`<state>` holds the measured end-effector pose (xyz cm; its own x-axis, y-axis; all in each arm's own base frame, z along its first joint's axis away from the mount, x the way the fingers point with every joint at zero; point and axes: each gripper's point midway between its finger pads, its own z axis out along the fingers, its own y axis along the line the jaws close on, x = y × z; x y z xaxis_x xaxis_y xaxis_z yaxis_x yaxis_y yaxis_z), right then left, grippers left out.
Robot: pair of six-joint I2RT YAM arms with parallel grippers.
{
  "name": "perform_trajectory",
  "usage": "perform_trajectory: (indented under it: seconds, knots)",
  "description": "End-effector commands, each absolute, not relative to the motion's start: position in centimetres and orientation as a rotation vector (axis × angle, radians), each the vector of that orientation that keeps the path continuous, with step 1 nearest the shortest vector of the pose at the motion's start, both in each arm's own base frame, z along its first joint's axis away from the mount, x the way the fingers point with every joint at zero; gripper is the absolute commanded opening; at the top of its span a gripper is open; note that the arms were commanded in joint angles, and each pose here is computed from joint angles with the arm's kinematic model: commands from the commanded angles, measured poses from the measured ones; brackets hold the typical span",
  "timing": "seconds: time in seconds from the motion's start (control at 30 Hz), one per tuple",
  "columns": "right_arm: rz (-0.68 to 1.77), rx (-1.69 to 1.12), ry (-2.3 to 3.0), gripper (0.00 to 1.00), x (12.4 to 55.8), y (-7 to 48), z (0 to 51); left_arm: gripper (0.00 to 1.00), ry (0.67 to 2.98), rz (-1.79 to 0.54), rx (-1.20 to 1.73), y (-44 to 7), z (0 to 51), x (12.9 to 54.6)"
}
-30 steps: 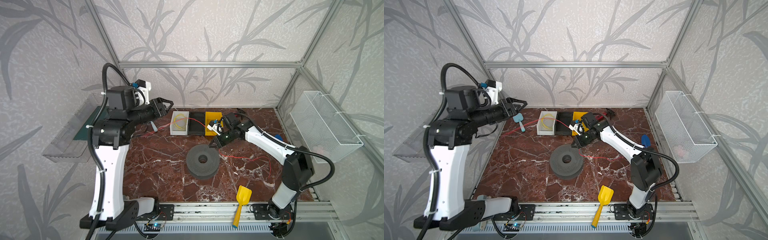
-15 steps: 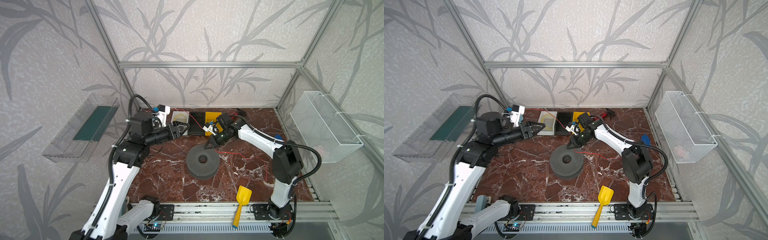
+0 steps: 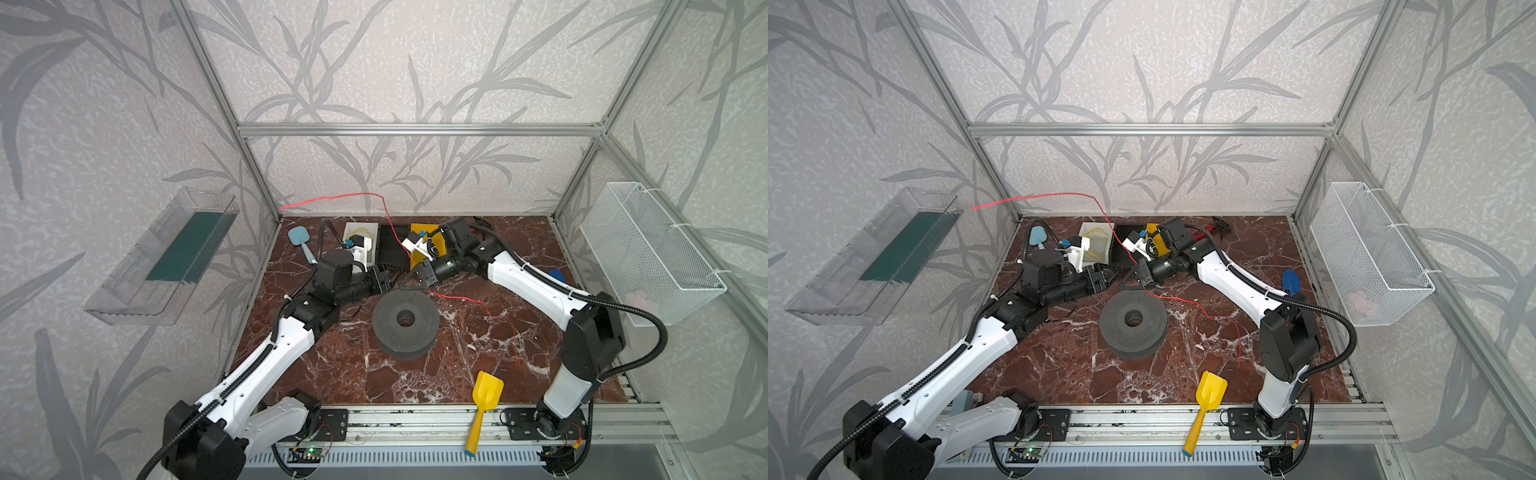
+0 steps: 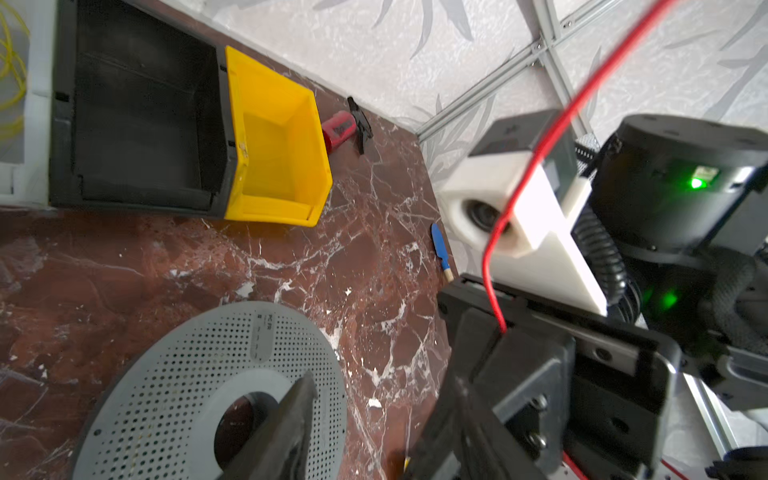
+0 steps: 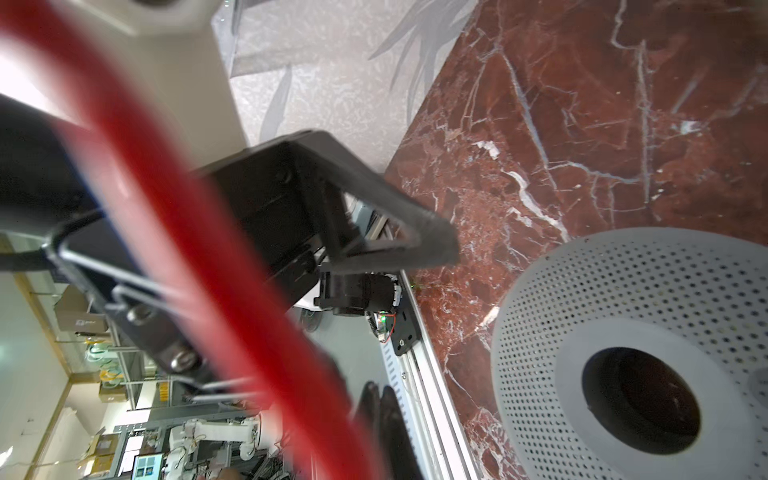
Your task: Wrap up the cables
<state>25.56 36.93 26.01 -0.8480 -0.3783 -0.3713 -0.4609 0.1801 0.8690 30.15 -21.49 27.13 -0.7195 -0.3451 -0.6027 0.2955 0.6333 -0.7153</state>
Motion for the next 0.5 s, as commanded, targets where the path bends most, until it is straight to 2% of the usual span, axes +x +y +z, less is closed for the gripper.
perform_trajectory:
  seconds: [0.0,0.23,0.47]
  knots:
    - [1.951,-0.891,2.289,0.0,23.5,37.2,27.6,0.56,1.948,-1.045,0.031,-21.2,30.6,31.3]
    - [2.049,-0.888,2.295,0.0,22.5,37.2,26.9,0.57,1.855,-1.004,0.129,-21.1,34.3,31.4]
    - [2.083,-0.958,2.233,0.0,21.0,37.0,28.4,0.58,1.854,-0.912,0.084,-19.9,34.3,33.1]
